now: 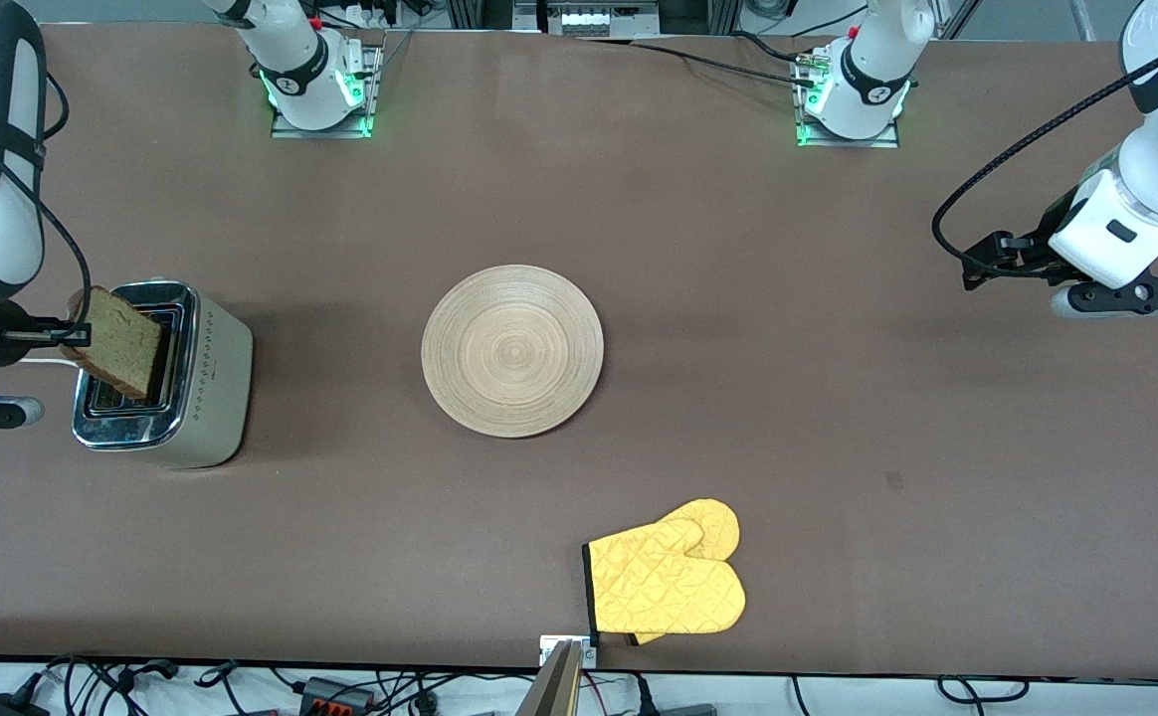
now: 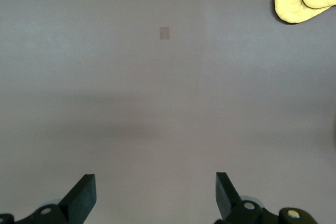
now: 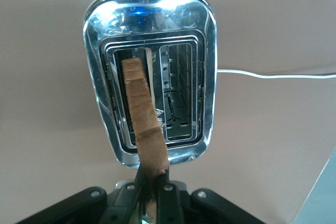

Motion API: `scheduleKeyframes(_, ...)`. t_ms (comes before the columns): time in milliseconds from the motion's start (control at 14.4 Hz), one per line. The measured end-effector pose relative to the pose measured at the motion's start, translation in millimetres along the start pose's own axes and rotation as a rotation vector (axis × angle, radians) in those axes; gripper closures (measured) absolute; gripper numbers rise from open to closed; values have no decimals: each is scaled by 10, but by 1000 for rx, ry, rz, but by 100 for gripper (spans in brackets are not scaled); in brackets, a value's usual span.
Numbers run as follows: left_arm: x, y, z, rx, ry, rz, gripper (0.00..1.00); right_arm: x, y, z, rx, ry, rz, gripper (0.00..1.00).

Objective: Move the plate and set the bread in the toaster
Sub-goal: 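Lower the bread into a toaster slot with the right gripper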

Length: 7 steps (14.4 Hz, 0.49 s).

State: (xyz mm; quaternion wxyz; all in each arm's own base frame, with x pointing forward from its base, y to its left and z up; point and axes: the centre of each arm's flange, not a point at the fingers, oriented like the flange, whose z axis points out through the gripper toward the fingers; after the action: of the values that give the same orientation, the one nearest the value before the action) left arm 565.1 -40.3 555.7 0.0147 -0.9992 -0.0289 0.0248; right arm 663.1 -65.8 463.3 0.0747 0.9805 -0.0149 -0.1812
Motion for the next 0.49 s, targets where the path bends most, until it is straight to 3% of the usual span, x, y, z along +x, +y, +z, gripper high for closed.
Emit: scheduleKeyframes(486,0,19,-6,-1,4,3,0,3,11,-5,-4,1,-2,91)
